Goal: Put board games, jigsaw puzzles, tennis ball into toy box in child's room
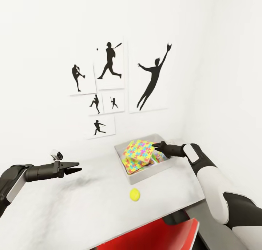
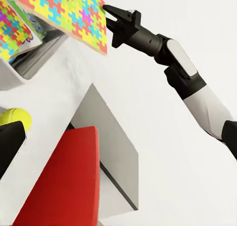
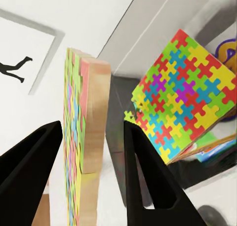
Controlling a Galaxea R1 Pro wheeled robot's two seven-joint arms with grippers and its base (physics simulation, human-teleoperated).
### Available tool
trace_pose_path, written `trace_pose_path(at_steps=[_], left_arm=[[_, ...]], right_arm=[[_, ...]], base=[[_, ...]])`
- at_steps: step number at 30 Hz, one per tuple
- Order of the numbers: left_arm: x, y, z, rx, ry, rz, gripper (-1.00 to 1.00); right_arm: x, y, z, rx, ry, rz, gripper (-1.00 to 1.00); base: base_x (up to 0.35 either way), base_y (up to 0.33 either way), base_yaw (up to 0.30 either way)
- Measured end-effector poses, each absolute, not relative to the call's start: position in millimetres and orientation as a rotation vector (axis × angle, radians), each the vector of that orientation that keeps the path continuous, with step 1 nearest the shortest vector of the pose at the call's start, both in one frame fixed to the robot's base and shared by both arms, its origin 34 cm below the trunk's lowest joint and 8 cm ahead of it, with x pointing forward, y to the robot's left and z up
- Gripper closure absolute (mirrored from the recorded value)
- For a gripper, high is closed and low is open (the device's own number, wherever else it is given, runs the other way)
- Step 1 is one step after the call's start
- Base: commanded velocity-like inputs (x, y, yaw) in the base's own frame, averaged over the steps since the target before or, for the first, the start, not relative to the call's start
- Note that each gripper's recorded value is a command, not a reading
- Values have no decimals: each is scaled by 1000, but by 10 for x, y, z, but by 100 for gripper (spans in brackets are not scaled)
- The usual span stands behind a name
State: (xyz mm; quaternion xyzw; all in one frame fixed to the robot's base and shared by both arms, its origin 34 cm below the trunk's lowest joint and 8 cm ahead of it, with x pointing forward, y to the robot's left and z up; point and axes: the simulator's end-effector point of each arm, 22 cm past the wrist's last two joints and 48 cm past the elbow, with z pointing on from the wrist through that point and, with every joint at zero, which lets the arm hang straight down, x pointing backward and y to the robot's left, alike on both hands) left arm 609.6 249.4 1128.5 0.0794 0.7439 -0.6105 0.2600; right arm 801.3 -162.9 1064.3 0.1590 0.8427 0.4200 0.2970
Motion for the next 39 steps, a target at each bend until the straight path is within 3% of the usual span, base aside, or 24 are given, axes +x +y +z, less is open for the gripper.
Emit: trace_pose_path(at_steps=[13,21,39], left_arm=[[6101,2491,11261,213,2018,-1655,-100],[6102,2486,11265,219,2012,-1652,-100],[6104,2476,11263,221,2011,-1655,-100]], right_arm=[[8027,-1644,10619,426,2239,1112,100],[8025,-1646,10617,425,2241,1111,100],[8026,-1656,10610,425,2242,1107,100]], base=[[170,-5,3],[103,-2,157],[38,-13,9]])
